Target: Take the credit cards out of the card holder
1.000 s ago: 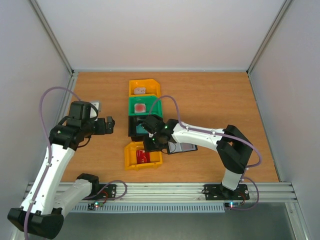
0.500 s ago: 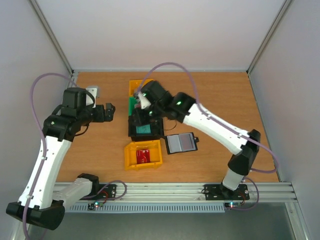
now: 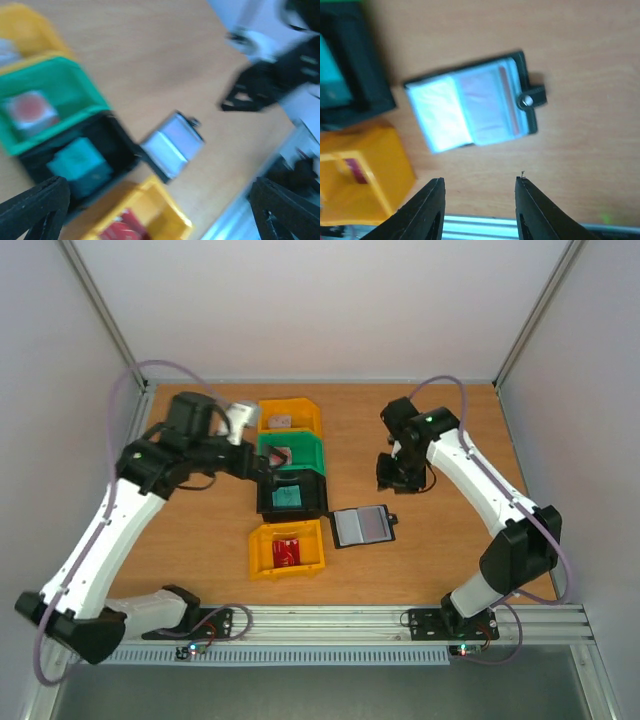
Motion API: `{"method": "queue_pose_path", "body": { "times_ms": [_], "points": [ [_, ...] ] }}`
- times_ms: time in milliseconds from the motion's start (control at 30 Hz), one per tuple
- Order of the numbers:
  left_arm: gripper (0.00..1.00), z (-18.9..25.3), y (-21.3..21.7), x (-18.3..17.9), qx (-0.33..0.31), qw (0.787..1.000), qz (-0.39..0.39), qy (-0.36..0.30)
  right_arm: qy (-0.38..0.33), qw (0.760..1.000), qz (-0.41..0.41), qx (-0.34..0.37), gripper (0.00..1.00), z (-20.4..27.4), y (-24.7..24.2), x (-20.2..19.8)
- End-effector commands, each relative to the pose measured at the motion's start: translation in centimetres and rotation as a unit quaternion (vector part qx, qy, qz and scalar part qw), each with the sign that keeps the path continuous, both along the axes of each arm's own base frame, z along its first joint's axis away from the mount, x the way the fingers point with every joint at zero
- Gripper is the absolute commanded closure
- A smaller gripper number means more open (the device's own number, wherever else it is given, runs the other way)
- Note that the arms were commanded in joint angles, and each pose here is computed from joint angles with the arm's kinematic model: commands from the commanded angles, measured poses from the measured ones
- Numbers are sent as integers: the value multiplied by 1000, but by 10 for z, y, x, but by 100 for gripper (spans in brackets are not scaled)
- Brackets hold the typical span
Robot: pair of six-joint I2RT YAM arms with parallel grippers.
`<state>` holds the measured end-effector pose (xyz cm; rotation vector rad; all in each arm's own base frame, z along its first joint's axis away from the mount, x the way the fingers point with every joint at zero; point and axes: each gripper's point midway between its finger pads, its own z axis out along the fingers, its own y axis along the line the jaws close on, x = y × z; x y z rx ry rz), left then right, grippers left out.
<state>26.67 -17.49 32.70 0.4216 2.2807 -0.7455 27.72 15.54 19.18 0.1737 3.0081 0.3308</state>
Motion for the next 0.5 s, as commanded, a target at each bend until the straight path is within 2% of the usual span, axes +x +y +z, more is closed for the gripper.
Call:
{"method": "queue_pose_path", "body": {
  "times_ms": [0,67,133,233,333,367,433,467],
  "points": [
    [3,-6,-78,-43,-30,989,-134,46,51,999,17,1,60,-41,-6,-20],
    [8,-27,-99,-57,-12,983,-166,72,55,998,16,35,58,-55,6,-20],
    [15,-43,-119,-69,17,976,-209,65,57,997,16,53,58,-70,13,-17],
    [20,-65,-153,-85,94,942,-319,-32,56,996,22,67,58,-91,23,-4],
    [24,-82,-167,-61,185,898,-370,-150,74,995,29,63,58,-114,28,3],
    [26,-87,-168,-50,213,888,-371,-171,78,995,28,56,58,-122,27,5],
    [32,-102,-167,-30,282,858,-385,-192,87,995,26,44,58,-137,25,7],
    [38,-114,-166,-20,307,856,-379,-170,95,995,24,37,58,-145,23,7]
  ]
}}
